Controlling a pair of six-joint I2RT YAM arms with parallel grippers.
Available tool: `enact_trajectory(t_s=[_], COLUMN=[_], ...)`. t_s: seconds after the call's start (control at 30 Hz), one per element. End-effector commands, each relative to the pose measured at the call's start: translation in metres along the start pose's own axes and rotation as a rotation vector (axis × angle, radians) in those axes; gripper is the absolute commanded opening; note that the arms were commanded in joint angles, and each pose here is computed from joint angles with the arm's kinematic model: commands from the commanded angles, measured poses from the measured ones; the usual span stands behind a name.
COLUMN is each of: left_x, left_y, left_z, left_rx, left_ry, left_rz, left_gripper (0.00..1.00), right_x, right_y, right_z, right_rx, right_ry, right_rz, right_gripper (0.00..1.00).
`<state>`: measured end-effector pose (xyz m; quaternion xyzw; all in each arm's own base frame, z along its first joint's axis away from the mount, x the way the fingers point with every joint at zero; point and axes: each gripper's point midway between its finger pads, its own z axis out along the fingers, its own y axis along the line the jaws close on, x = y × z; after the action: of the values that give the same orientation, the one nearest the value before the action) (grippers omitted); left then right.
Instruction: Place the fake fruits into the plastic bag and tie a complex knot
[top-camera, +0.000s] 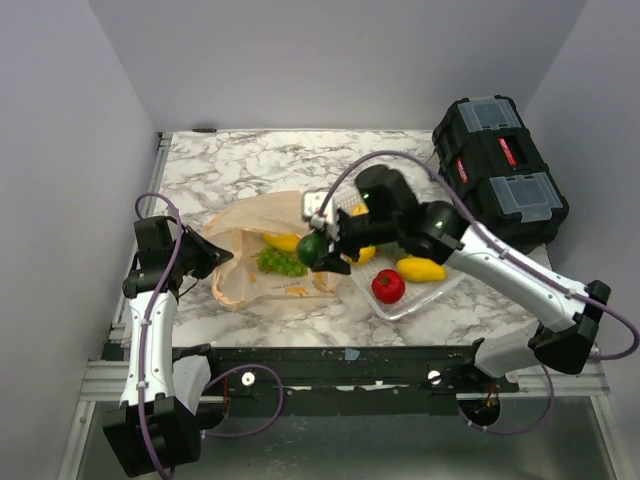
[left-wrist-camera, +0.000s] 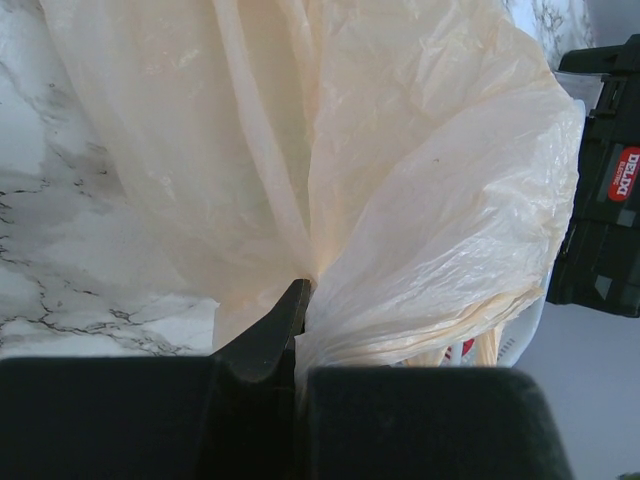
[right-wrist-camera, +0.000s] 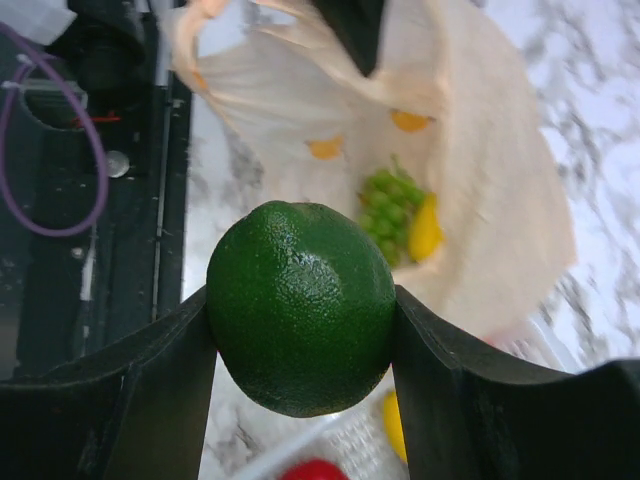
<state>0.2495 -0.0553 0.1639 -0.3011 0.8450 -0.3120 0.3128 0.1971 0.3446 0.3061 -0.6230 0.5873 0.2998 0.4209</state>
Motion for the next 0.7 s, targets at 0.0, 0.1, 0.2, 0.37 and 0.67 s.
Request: enact_trajectory(t_s=[0.0,0.1,0.2,0.37,0.67], left_x=[0.001,0.0,0.002,0.005,0.003], left_y=[-0.008,-0.011,-0.011,-0.011,-0.013], left_z=[-0.002,-0.003,-0.003,-0.002,-0.001], left_rx=[0.038,0.044,0.048,0.063,0.064], left_ry=[0.013,0.016,0.02,0.033,0.039], left_rz=[0.002,0.005,0.004,0.001,-0.003], left_gripper=[0.0,0.0,0.0,0.0,0.0], right_x=[0.002,0.022,0.045,0.061,0.057], right_y=[0.038,0.028,0.005,-0.029,-0.059], right_z=[0.064,0.106,0.14,0.176,0.224], right_rx=[-0.027,0.066,0.174,0.345,0.449], right_ry=[0.044,0.083,0.128,0.116,-0.008], right_rz=[-0.075,-0.137,-0.133,-0.128,-0.18], right_gripper=[0.18,0.18,0.17,0.17,0.48])
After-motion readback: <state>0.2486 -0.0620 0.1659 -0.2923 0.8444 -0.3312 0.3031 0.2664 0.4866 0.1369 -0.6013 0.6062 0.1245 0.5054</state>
